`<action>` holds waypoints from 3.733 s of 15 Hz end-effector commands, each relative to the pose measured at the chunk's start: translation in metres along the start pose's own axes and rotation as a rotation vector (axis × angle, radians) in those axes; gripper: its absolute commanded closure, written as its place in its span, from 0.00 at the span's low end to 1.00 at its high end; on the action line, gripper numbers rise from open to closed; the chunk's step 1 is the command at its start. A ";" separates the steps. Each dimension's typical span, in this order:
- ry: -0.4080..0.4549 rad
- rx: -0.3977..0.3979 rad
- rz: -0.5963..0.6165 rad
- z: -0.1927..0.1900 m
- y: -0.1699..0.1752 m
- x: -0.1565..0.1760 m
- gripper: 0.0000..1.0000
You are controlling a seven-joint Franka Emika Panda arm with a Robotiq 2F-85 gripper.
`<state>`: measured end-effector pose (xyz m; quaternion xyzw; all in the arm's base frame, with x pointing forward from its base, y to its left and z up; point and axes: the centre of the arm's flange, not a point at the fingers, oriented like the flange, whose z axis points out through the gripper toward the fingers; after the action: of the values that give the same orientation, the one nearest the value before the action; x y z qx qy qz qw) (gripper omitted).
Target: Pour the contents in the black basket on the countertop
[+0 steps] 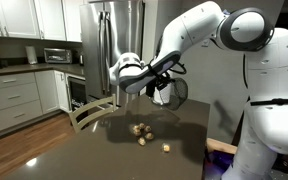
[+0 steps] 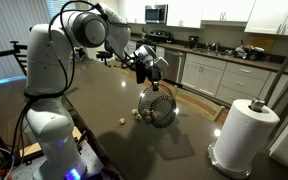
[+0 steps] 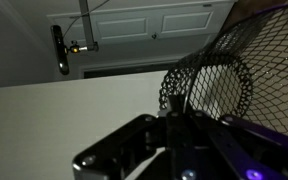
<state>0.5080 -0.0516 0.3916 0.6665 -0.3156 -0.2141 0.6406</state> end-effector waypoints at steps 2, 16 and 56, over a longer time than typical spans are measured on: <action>0.033 0.188 -0.012 -0.008 0.029 0.001 0.99; 0.141 0.914 -0.013 -0.003 0.072 0.005 0.99; 0.218 1.595 -1.018 -0.043 -0.016 0.062 0.99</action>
<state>0.5661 -0.0643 0.3839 0.9800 0.0259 -0.1162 -0.1592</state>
